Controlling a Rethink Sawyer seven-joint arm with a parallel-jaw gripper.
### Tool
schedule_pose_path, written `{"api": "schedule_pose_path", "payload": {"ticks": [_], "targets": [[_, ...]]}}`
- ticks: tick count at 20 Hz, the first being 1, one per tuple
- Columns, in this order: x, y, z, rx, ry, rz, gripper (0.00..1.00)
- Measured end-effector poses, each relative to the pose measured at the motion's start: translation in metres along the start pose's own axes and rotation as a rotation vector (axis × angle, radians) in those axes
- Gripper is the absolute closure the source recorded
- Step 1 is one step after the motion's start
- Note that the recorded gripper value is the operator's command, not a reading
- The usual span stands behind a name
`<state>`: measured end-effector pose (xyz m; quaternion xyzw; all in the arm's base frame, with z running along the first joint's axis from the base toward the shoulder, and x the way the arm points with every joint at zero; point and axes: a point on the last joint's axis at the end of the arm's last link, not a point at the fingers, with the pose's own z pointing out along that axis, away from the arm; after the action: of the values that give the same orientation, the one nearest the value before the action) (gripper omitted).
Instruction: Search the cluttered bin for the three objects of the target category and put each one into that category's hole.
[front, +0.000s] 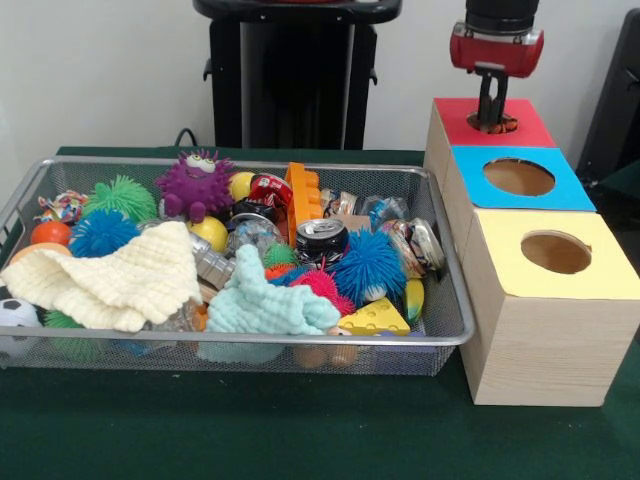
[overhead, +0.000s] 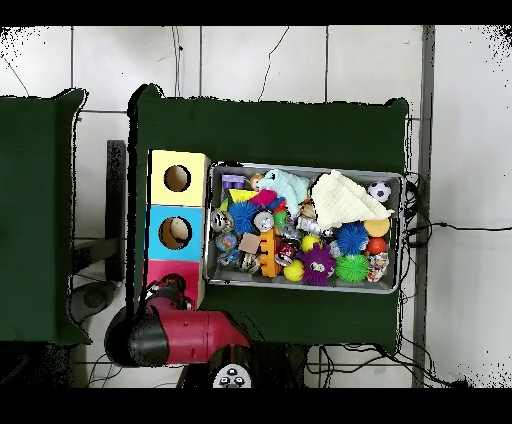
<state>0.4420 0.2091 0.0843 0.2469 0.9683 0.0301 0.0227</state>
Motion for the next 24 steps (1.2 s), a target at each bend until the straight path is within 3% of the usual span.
{"api": "schedule_pose_path", "payload": {"ticks": [6, 13, 17, 24], "targets": [[-0.006, -0.008, 0.036, -0.035, -0.075, 0.021, 1.0], [0.0, -0.014, 0.054, -0.03, -0.064, 0.029, 1.0], [0.0, -0.012, 0.045, -0.027, -0.049, 0.025, 1.0], [0.003, -0.001, 0.011, -0.008, 0.007, 0.003, 1.0]]}}
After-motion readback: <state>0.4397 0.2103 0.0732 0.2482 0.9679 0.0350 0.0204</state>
